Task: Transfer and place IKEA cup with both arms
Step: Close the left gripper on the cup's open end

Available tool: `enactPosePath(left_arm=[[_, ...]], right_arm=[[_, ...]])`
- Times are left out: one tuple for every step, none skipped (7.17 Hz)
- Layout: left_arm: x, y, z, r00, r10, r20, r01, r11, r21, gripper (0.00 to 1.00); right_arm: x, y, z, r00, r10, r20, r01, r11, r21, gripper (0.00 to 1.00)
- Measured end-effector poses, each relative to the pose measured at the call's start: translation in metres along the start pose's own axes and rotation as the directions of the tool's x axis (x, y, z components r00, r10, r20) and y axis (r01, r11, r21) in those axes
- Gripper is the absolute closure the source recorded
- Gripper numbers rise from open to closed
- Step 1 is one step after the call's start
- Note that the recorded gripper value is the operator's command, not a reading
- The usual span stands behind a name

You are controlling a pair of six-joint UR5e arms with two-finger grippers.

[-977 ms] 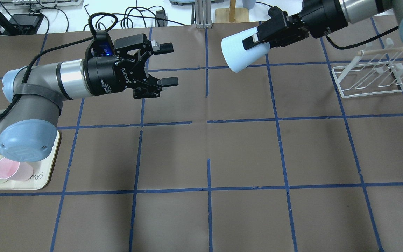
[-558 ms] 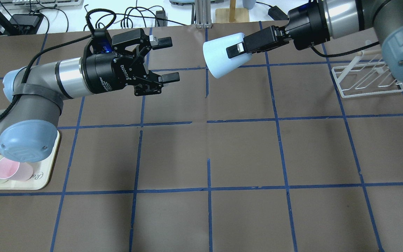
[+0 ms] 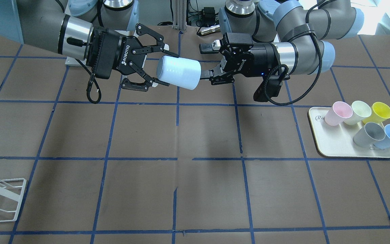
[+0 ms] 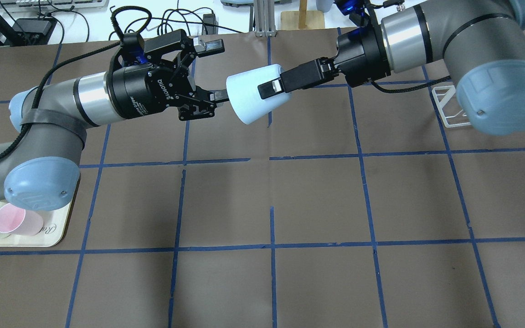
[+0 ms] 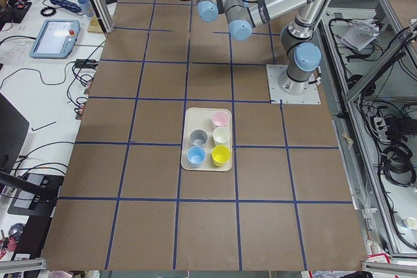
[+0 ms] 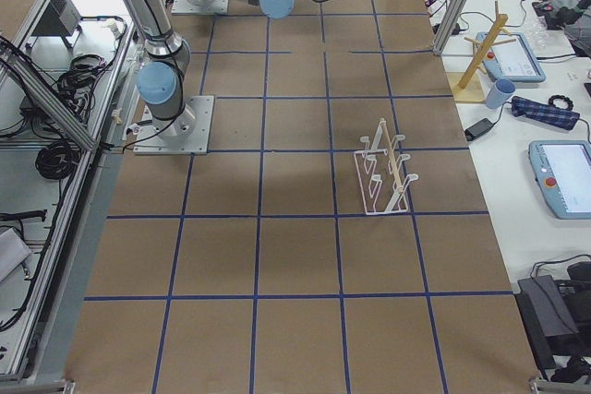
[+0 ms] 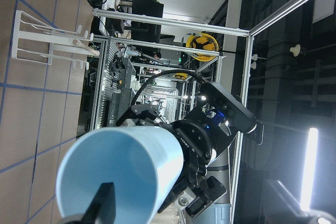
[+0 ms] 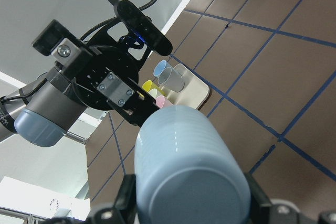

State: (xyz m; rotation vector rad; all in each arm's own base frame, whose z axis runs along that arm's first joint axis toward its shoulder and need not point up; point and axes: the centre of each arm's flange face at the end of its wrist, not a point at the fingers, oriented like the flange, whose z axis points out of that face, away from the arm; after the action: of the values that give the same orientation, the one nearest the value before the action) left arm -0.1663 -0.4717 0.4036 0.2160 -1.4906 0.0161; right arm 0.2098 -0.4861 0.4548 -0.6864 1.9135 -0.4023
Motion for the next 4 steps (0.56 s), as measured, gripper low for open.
enactPosePath(left_arm=[[0.000,0.001,0.002,1.000,-0.002,0.000,0.002,1.000,-0.006,0.06],[-0.001,0.003,0.005,1.000,-0.005,0.000,0.005,1.000,-0.012,0.09],[-0.003,0.006,0.009,1.000,-0.012,0.000,0.012,1.000,-0.021,0.09],[-0.003,0.009,0.016,1.000,-0.029,0.002,0.029,0.999,-0.036,0.10]], right_arm=[[-0.002,0.000,0.002,1.000,0.002,0.008,-0.002,1.000,0.004,0.53],[-0.004,-0.001,0.002,1.000,0.006,0.019,-0.007,1.000,0.013,0.40],[-0.005,-0.002,0.003,1.000,0.010,0.026,-0.010,1.000,0.020,0.00],[-0.005,-0.002,0.003,0.999,0.011,0.030,-0.011,1.000,0.022,0.00]])
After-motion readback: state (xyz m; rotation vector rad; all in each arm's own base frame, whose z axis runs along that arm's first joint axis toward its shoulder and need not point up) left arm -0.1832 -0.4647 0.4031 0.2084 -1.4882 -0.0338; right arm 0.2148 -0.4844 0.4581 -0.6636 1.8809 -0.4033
